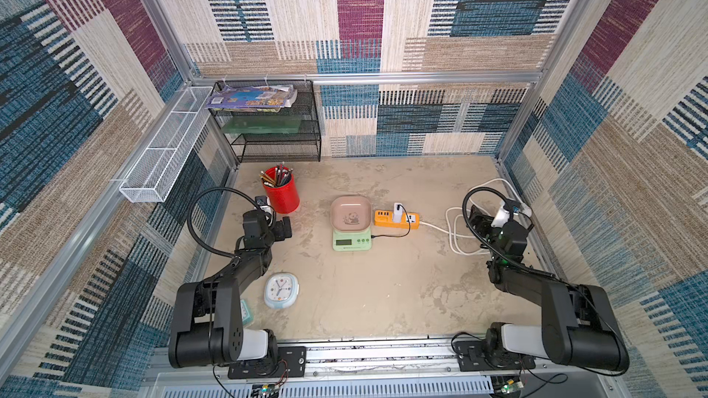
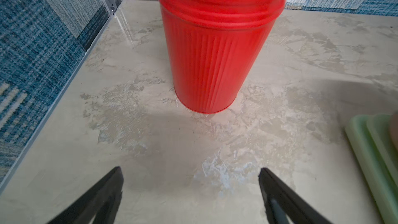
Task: Charge the electronic scale
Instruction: Reset both arms
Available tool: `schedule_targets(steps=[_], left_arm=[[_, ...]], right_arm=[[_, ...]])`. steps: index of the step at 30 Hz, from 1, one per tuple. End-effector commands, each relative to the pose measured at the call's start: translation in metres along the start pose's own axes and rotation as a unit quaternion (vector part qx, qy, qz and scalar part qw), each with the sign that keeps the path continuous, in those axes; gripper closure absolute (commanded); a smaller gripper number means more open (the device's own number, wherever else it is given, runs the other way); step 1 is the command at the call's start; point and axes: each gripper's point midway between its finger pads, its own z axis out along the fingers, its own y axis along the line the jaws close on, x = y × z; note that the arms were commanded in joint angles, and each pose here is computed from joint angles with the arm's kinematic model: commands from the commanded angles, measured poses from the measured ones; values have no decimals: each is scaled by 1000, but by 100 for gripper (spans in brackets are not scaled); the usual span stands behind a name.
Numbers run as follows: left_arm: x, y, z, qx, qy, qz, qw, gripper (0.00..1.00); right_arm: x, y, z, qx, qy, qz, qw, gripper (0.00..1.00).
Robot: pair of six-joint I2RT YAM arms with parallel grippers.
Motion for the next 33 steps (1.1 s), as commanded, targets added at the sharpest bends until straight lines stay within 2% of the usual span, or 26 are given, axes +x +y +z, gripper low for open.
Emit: schedule_targets(steps=[1,6,10,13,14,17,20,25,30,33], left_arm=[[-9,-9,1,31,-27,-14,999,3],[-3,-7,-2,24,-36,-20,999,1],[-3,-5,-7,19,-52,-22,998,1],[3,-1,-9,9,-56,-26,998,1],[-5,0,-12,6,-79,-28,996,0],[-2,2,-14,1,-88,-32,996,1],[2,-6,-12,24,-97,-21,995,1],[7,-23,-1,64,-82,11,995,0],[5,-24,12,59,-45,14,997,1],[5,-27,13,51,-43,23,997,1]], right_arm=[[-9,8,0,-10,-31,-25,999,5],[-1,11,7,4,-26,-37,999,5],[8,27,9,-18,-23,-70,997,5],[10,24,10,-14,-18,-64,998,5],[9,24,10,-14,-20,-64,998,5],[9,24,10,-13,-20,-64,998,5],[8,23,10,-13,-21,-64,998,5],[8,24,10,-14,-20,-64,998,5],[8,24,10,-15,-20,-64,998,5],[9,24,10,-14,-19,-64,998,5]])
